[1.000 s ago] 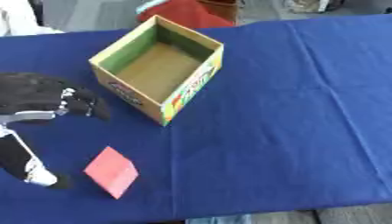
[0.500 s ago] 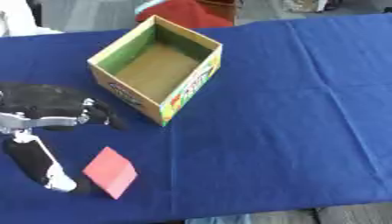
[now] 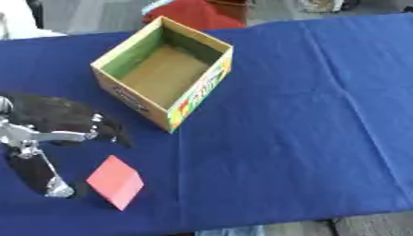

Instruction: Pick up objects on the table and place them in the box.

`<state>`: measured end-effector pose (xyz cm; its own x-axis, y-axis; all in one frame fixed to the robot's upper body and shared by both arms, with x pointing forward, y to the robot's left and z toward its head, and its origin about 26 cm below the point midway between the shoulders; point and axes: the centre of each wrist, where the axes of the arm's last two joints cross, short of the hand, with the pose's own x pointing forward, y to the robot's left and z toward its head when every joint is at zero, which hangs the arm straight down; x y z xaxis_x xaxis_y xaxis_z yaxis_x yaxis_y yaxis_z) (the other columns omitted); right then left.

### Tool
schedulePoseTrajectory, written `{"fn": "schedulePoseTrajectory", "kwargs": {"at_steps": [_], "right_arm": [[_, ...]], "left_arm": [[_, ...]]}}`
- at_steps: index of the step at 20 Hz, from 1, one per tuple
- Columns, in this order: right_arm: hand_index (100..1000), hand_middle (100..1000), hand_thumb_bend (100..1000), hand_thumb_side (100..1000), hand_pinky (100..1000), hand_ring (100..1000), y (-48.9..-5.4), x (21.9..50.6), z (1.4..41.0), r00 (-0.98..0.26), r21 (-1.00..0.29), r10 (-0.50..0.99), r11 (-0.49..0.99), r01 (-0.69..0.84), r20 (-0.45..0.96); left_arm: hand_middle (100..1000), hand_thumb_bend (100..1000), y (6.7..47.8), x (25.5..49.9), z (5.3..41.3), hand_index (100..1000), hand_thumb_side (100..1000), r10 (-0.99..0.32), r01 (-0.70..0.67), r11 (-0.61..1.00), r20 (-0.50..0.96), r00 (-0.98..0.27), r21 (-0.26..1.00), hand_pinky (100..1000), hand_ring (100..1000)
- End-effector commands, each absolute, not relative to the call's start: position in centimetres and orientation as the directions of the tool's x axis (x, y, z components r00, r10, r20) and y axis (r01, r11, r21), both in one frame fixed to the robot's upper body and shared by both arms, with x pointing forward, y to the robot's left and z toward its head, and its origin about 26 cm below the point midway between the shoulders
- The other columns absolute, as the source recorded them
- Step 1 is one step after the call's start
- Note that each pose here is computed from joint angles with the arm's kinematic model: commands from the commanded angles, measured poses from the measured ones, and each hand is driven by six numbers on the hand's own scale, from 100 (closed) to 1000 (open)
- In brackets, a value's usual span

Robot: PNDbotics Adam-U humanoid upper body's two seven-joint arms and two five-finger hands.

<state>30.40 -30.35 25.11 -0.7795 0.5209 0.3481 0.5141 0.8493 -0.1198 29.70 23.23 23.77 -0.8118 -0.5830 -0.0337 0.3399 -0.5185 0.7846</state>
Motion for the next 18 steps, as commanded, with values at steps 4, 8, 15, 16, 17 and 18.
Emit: {"fn": "schedulePoseTrajectory", "kwargs": {"at_steps": [4, 8, 15, 16, 17, 18], "right_arm": [[776, 850, 100, 998, 688, 743, -30.4, 30.0, 25.9, -0.789, -0.117, 0.524, 0.849, 0.516, 0.321], [775, 850, 100, 998, 688, 743, -30.4, 30.0, 25.8, -0.789, -0.116, 0.522, 0.849, 0.515, 0.324], [774, 851, 100, 999, 686, 743, -30.3, 30.0, 25.8, -0.789, -0.113, 0.519, 0.851, 0.513, 0.329], [774, 851, 100, 999, 686, 742, -30.3, 30.0, 25.7, -0.789, -0.113, 0.519, 0.851, 0.513, 0.33], [774, 851, 100, 999, 686, 742, -30.3, 30.0, 25.7, -0.789, -0.112, 0.518, 0.851, 0.513, 0.33], [774, 852, 100, 999, 686, 742, -30.3, 30.0, 25.7, -0.789, -0.111, 0.518, 0.851, 0.512, 0.331]], "left_arm": [[896, 428, 23.0, 29.4, 24.0, 948, 183, -0.611, 0.343, -0.538, -0.077, -0.787, 0.77, 880, 929], [896, 430, 22.5, 29.4, 23.7, 948, 185, -0.637, 0.359, -0.524, -0.076, -0.767, 0.772, 882, 931], [892, 409, 21.1, 29.3, 23.1, 942, 150, -0.636, 0.344, -0.524, -0.09, -0.766, 0.779, 880, 931], [891, 405, 21.0, 29.3, 22.9, 941, 141, -0.639, 0.345, -0.525, -0.092, -0.764, 0.778, 880, 931], [891, 405, 20.9, 29.3, 22.7, 941, 140, -0.644, 0.349, -0.525, -0.094, -0.76, 0.777, 880, 931], [894, 406, 20.9, 29.4, 22.5, 942, 142, -0.65, 0.355, -0.524, -0.094, -0.754, 0.774, 881, 934]]}}
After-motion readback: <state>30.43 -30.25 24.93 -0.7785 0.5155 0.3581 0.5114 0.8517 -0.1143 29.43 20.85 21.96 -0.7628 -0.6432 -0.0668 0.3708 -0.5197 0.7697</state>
